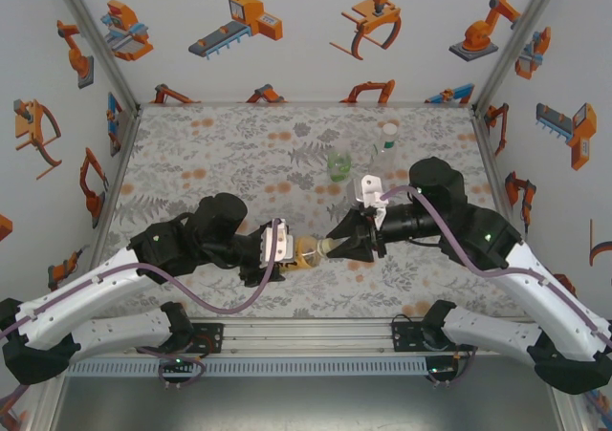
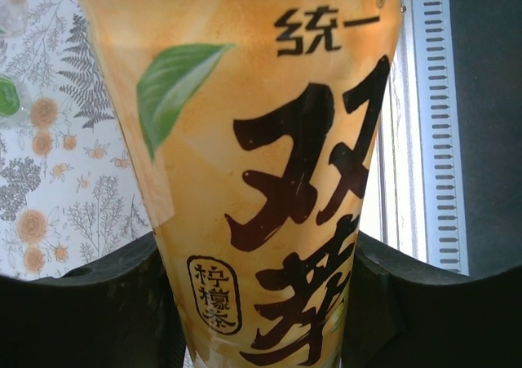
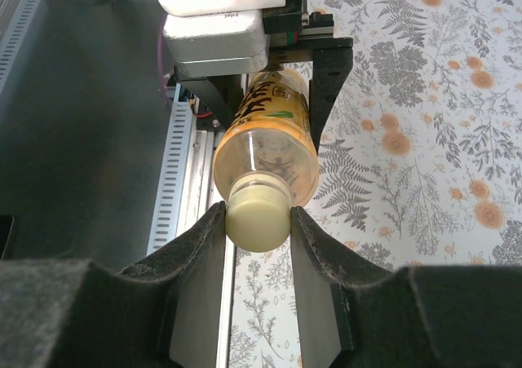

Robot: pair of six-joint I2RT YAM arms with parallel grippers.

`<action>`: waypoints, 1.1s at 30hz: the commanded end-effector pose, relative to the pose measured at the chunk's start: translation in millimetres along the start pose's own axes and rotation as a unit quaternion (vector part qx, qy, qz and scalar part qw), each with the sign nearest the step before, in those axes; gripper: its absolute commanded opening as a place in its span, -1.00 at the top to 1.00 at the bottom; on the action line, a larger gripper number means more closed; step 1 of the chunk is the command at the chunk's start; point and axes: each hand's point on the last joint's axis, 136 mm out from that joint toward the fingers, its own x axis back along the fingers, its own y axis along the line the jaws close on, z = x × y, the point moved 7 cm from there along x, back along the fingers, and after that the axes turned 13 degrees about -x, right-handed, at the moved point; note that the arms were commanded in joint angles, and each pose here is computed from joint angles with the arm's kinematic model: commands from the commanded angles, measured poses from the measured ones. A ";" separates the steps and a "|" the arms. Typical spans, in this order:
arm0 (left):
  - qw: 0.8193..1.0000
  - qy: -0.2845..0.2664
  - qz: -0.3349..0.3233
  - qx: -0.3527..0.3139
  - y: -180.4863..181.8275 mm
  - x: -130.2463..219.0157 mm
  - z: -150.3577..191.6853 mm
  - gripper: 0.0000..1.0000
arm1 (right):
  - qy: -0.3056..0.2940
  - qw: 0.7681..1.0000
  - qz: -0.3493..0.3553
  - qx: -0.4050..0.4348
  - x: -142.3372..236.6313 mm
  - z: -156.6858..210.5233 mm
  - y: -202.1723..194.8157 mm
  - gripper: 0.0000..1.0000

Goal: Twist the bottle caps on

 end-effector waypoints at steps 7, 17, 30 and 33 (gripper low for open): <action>0.999 -0.050 -0.020 0.000 9.2 3.4 -19.1 1.00 | 0.018 1.000 -0.014 -0.015 -12.5 9.7 1.1 1.00; 0.998 -0.048 -0.030 -0.001 8.8 4.3 -16.1 1.00 | -0.015 0.981 0.063 -0.181 -20.0 12.6 -21.6 1.00; 0.998 -0.020 -0.053 -0.005 13.8 -0.1 -8.2 1.00 | -0.102 0.643 0.197 -0.733 -30.2 61.6 -65.6 1.00; 0.998 -0.019 -0.054 -0.006 14.2 -2.2 -7.1 1.00 | -0.148 0.602 0.184 -0.763 -28.4 65.9 -69.3 1.00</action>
